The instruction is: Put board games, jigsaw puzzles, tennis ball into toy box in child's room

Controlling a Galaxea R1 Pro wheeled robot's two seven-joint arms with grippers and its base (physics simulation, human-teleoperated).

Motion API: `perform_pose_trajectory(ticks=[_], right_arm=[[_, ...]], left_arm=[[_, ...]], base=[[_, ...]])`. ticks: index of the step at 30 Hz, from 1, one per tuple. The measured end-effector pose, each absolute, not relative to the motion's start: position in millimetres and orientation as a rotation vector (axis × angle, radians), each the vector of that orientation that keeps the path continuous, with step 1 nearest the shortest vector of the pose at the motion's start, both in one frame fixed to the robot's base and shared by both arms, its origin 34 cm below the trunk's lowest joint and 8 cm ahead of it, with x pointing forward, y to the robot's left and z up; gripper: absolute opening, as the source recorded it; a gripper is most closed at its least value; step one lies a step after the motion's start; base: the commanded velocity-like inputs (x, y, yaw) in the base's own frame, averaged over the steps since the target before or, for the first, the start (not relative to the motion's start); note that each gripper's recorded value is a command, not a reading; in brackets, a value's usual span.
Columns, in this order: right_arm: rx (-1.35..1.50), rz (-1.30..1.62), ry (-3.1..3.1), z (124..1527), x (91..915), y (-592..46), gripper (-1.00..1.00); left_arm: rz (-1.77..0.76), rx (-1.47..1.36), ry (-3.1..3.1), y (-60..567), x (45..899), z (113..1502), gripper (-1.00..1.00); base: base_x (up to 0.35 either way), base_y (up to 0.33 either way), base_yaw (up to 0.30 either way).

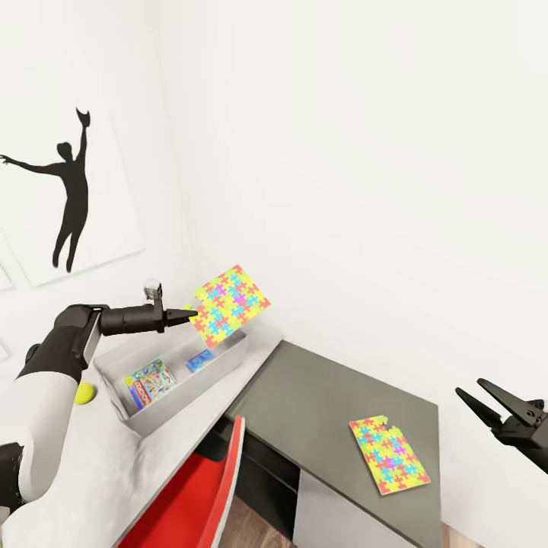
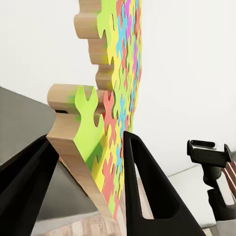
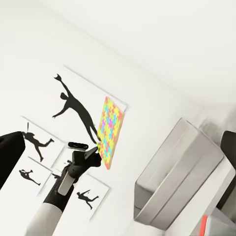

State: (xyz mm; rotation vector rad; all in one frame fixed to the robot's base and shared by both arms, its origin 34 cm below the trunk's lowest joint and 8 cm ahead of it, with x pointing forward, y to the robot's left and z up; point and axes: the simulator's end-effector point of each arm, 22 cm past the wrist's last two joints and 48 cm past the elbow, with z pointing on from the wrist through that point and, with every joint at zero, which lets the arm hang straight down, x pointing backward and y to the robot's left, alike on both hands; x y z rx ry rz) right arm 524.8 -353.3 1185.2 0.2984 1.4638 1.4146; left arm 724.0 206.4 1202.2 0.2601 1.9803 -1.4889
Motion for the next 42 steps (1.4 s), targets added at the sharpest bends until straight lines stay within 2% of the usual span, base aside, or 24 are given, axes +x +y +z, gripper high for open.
perform_pose_trajectory(ticks=[11, 23, 36, 40, 42], right_arm=[[0.299, 1.415, 1.464, 1185, 525, -353, 1.0], [0.298, 1.415, 1.465, 1185, 525, -353, 1.0], [0.3, 1.414, 1.466, 1184, 525, -353, 1.0], [0.3, 1.412, 1.469, 1184, 525, -353, 1.0], [0.3, 1.409, 1.472, 1183, 526, -353, 1.0]], left_arm=[[-1.489, 0.26, 1.981, 206, 724, 1202, -1.0], [-1.489, 0.262, 1.982, 206, 724, 1202, -1.0], [-1.485, 0.263, 1.987, 206, 724, 1201, -1.0], [-1.436, 0.236, 2.019, 215, 729, 1192, -1.0], [-1.334, 0.193, 2.079, 232, 737, 1177, -1.0]], base=[[0.151, -0.047, 0.0], [0.106, 0.069, 0.0], [0.017, 0.003, 0.0], [0.0, 0.0, 0.0], [0.0, 0.0, 0.0]])
